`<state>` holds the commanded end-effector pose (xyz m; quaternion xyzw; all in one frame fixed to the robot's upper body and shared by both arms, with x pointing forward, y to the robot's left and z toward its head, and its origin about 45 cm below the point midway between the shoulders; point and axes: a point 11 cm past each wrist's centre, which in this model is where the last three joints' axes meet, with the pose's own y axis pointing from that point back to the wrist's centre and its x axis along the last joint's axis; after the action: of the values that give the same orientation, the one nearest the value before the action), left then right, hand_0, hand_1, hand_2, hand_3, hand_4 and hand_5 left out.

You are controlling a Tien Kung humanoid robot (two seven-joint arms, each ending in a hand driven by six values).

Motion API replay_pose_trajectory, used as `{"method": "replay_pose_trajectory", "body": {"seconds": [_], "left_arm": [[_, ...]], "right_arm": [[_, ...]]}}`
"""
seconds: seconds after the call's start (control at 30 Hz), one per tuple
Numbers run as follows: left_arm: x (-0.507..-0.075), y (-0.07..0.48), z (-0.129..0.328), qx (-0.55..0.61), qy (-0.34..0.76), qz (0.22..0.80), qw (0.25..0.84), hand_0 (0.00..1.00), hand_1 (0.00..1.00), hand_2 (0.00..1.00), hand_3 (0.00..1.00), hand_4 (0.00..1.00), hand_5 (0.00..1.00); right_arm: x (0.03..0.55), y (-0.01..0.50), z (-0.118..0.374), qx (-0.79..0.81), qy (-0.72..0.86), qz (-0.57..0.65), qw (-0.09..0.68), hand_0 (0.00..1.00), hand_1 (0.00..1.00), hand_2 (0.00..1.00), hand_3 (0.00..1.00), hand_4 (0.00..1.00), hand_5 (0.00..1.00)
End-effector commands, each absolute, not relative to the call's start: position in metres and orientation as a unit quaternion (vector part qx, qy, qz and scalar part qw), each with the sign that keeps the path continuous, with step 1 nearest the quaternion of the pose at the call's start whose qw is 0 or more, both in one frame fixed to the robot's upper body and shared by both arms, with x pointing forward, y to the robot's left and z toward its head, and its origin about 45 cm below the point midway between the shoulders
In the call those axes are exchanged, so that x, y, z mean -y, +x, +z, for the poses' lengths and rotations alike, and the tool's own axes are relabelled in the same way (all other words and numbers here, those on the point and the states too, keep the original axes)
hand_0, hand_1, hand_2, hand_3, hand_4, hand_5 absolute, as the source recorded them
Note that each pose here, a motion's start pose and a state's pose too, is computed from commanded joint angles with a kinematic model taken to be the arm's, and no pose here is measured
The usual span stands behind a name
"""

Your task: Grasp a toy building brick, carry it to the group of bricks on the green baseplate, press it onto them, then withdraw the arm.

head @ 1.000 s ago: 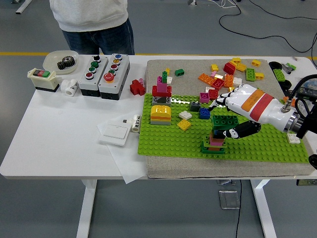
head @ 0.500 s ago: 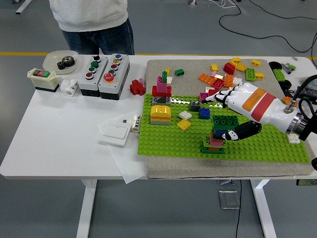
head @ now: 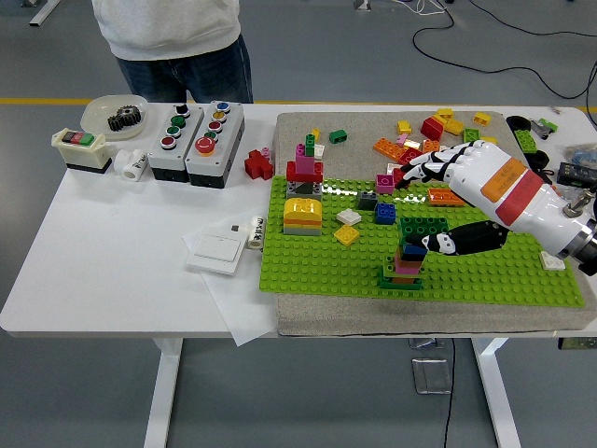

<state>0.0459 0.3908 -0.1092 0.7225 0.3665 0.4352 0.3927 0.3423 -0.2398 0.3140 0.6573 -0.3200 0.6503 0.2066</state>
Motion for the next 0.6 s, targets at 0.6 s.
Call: {"method": "replay_pose_trajectory", "body": {"seconds": [0.6], "left_arm": [[-0.391, 0.042, -0.109, -0.367, 0.726, 0.431, 0.39, 0.375, 0.511, 0.611, 0.777, 0.793, 0.908]], "right_arm": [[0.242, 0.333, 0.295, 0.312, 0.667, 0.641, 0.217, 0.544, 0.552, 0.584, 0.546, 0.772, 0.445]]}}
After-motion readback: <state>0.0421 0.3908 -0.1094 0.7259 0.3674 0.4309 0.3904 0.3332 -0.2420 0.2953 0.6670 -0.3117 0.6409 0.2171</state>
